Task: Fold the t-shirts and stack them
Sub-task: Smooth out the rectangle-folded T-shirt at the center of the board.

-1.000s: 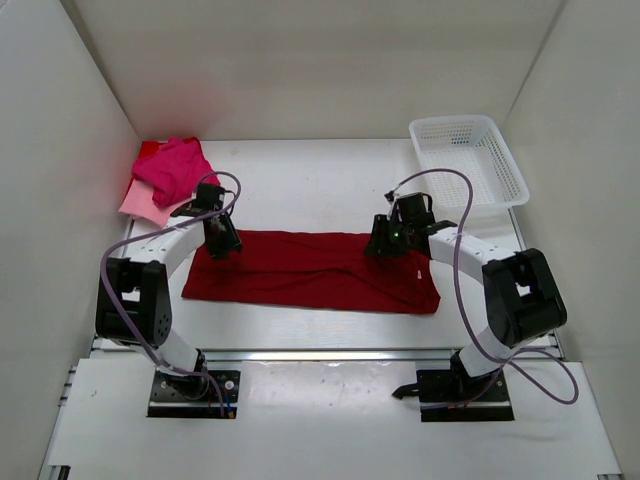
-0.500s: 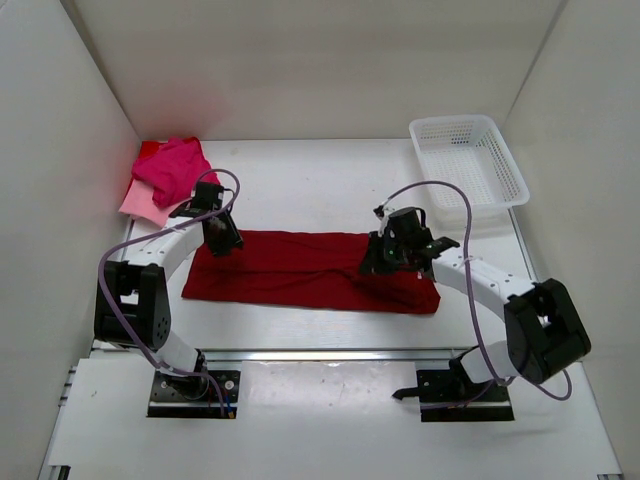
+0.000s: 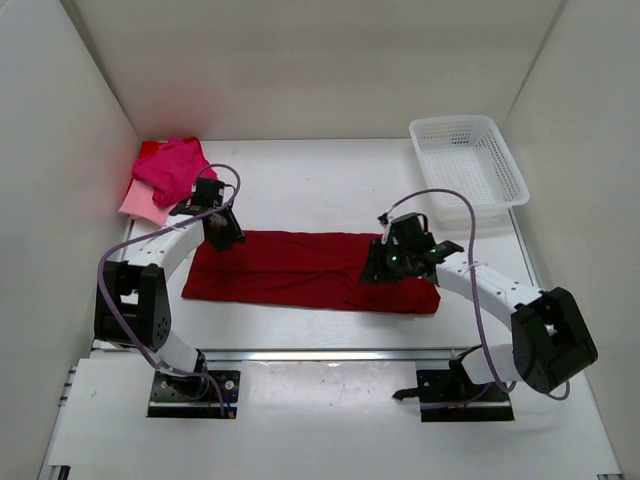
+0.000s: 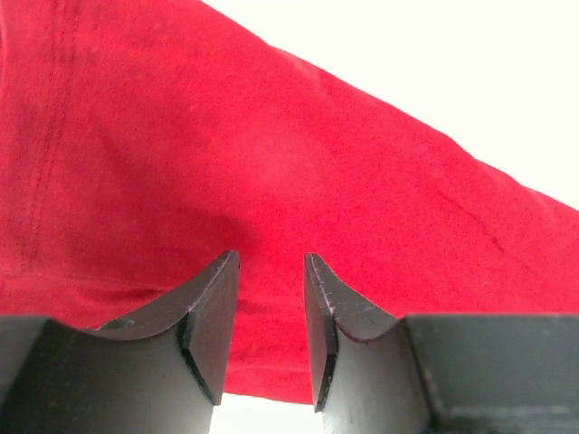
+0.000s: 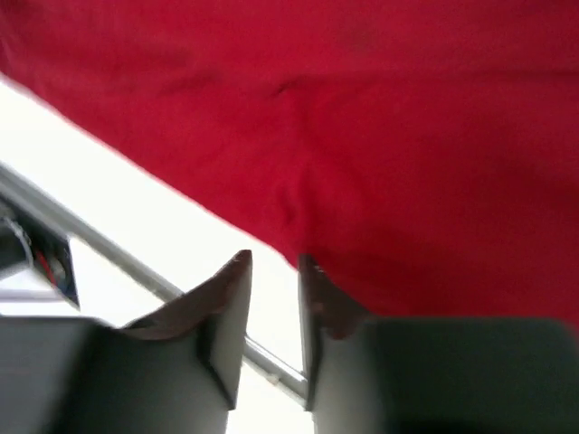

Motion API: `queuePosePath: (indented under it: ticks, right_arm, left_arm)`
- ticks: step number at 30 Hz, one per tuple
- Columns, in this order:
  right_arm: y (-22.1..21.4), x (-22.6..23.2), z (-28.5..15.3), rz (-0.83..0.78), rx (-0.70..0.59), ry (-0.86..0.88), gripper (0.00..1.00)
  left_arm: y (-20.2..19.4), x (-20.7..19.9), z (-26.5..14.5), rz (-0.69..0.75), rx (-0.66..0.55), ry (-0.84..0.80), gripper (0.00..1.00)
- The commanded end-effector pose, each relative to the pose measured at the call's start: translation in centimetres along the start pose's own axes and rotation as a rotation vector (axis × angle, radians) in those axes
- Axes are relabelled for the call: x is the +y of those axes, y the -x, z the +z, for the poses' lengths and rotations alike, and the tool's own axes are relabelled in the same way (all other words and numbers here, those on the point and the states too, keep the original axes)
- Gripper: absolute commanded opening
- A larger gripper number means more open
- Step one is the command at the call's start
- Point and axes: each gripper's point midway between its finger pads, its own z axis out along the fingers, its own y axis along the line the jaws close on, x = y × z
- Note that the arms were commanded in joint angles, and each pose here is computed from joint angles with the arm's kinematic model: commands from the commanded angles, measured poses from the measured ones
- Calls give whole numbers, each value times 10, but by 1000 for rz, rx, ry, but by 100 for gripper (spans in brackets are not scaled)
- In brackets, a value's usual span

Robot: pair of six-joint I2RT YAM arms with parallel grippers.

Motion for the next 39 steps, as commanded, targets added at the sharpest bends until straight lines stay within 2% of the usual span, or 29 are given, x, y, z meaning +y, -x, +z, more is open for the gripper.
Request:
queuePosePath:
  ticks: [1,3,8,11,13,14,17,19,22,25,27,28,36,37,39]
  right_arm:
    - [44,-28,-21,19,-140,-64,18]
    - [60,-51,-27,44,-188,-117,0]
    - [95,-104,-28,88,-283,-248,0]
    - [112,-129,-24,115,-306,-326,6]
    - [121,-140,-30,124,-326,-390,21]
    - [128,-141,-32,123,-340,-402,24]
    - [133,-137,-39,93,-353,-417,31]
    - [135,-140,-50,80,-378,-474,32]
    - [148,-146,-56,99,-416,-469,35]
    - [152,-160,-48,125,-394,-488,33]
    - [152,-161,-37,145,-377,-452,25]
    - [156,-161,-37,137,-391,-448,24]
    - [150,-168,-19,176,-364,-423,25]
    - [147,-170,-18,180,-369,-421,23]
    - [144,-170,-17,193,-370,-400,7]
  left_arm:
    - [11,-24,-9,17,-41,-72,46]
    - [4,-19,-3,24,-25,-64,46]
    - [1,3,9,-10,5,-39,48]
    - [8,9,16,-43,16,-47,50]
    - [15,3,14,-48,3,-67,51]
    - [17,-2,14,-48,1,-74,51]
    - [29,-18,15,-48,-29,-101,53]
    - [35,-20,20,-60,-36,-102,53]
    - [42,-11,33,-101,-32,-72,51]
    - [48,-4,47,-149,-14,-62,48]
    - [53,1,52,-182,-15,-57,47]
    - [54,2,53,-189,-17,-56,47]
    - [48,16,76,-228,31,-22,47]
    - [47,18,78,-225,27,-13,46]
    - [54,30,80,-254,16,5,47]
